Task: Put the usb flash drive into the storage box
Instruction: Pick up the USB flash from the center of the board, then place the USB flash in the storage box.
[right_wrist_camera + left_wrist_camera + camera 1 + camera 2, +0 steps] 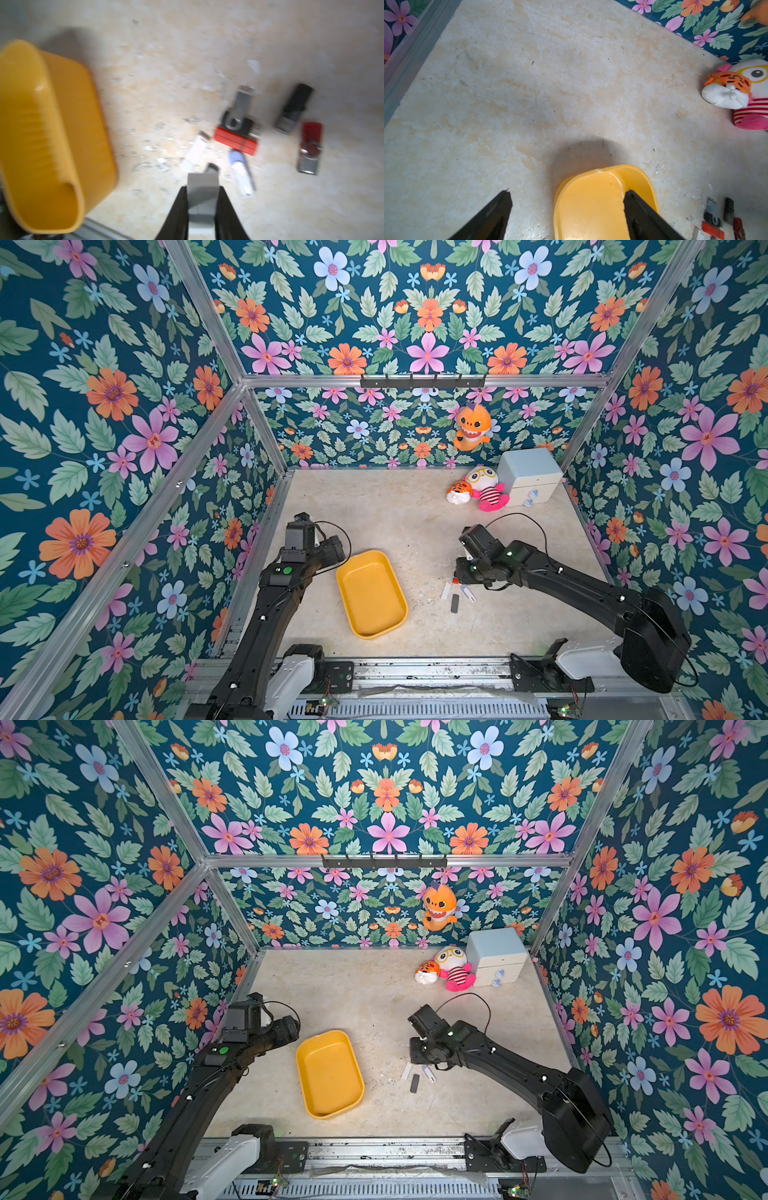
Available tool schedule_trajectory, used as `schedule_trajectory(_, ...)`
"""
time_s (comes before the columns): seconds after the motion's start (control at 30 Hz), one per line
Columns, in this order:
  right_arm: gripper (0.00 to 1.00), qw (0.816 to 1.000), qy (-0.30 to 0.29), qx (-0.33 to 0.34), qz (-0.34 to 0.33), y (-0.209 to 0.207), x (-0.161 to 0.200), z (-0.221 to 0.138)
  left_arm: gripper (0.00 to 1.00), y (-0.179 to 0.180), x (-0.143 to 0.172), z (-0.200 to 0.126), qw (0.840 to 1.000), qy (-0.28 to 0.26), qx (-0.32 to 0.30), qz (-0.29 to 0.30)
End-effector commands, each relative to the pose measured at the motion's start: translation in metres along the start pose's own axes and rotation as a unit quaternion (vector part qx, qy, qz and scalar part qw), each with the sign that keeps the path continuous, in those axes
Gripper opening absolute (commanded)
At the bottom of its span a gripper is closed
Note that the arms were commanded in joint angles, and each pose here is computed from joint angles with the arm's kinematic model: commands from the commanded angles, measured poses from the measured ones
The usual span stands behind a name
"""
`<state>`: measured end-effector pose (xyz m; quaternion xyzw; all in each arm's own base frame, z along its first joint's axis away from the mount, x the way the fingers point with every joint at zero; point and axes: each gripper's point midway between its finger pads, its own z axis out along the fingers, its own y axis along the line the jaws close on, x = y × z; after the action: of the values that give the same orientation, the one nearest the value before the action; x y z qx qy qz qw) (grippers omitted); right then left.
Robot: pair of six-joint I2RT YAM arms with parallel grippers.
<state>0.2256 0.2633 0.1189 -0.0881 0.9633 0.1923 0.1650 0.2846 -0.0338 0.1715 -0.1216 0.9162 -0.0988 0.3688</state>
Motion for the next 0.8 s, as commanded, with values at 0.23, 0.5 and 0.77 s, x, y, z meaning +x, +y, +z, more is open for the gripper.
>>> schedule_trajectory(0.23, 0.10, 0.990, 0.033, -0.131, -0.044, 0.213, -0.025, 0.083, 0.87, 0.008, -0.007, -0.010, 0.999, -0.027, -0.023, -0.009)
schedule_trajectory(0.5, 0.08, 0.999, 0.014, 0.005, -0.040, 0.182, -0.042, 0.133, 0.87, 0.009, -0.006, -0.010, 0.999, -0.027, -0.028, -0.009)
schedule_trajectory(0.77, 0.08, 0.995, -0.038, 0.089, 0.012, 0.124, -0.067, 0.130, 0.87, 0.009, -0.005, -0.009, 0.999, -0.025, -0.028, -0.009)
